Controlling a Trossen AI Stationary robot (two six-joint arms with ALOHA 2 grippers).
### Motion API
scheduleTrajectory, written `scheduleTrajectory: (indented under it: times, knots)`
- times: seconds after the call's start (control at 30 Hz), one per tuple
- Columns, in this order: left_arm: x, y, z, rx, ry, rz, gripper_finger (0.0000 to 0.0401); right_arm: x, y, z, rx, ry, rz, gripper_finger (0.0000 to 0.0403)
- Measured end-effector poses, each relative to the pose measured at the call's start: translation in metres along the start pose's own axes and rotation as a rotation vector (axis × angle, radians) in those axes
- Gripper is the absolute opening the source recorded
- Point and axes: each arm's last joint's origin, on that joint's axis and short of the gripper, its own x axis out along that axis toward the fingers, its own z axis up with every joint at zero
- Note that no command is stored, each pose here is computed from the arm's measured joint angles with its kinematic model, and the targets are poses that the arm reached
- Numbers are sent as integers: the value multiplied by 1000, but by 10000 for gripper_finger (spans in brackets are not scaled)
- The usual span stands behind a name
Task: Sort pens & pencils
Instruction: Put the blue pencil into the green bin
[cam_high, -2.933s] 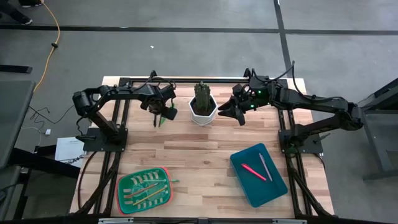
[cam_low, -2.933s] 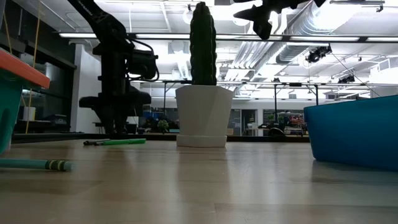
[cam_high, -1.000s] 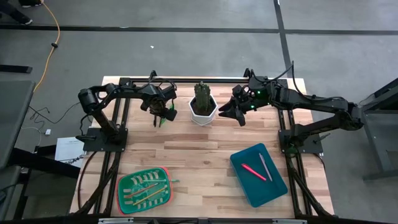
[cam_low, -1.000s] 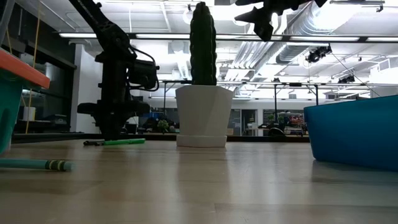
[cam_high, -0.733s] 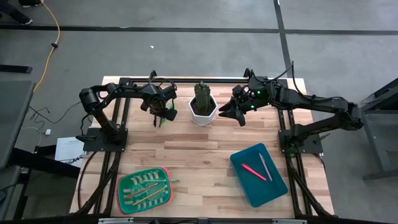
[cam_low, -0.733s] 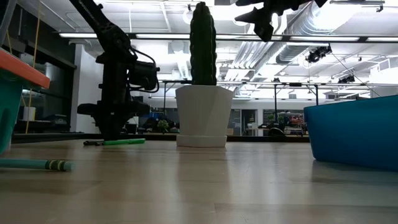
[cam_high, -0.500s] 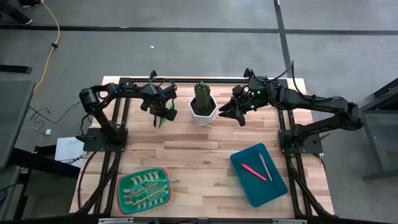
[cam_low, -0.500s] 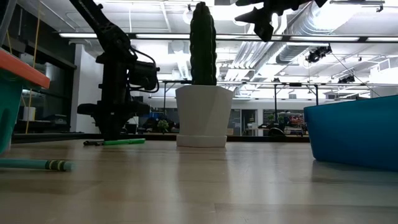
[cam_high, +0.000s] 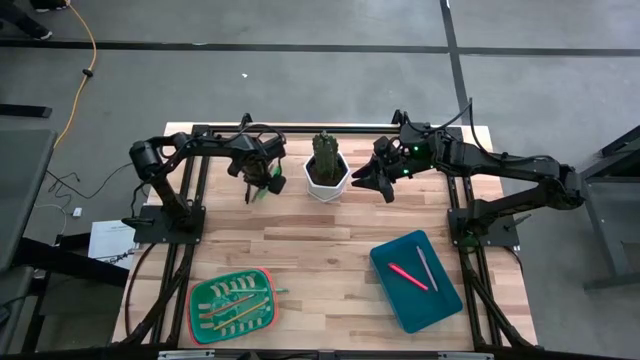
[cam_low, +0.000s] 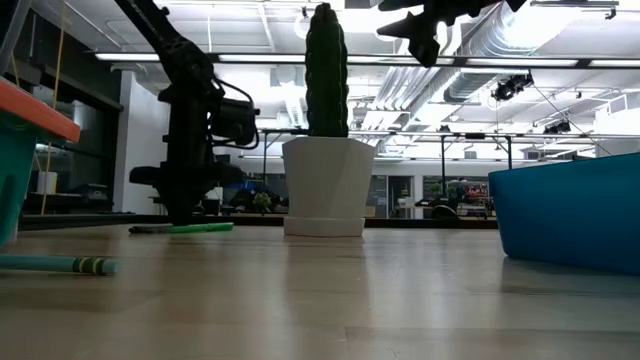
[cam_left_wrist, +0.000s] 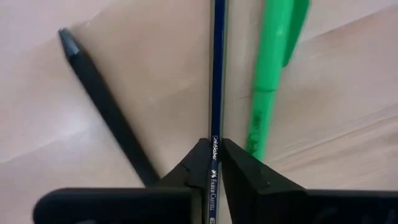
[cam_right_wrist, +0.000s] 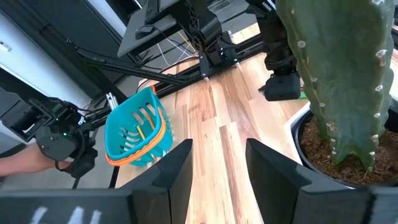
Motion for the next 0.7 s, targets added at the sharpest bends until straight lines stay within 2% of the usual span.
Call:
scheduleTrajectory:
  times: [0.3, 0.47, 0.7]
  knots:
    - [-2, -2, 3, 7, -19, -16, 6, 0, 0, 0, 0, 0, 0, 140]
    - [-10, -5, 8, 46, -39, -14, 19, 0, 0, 0, 0, 1, 0, 140]
    - [-23, -10, 16, 99, -81, -3, 4, 0, 0, 0, 0, 1, 1, 140]
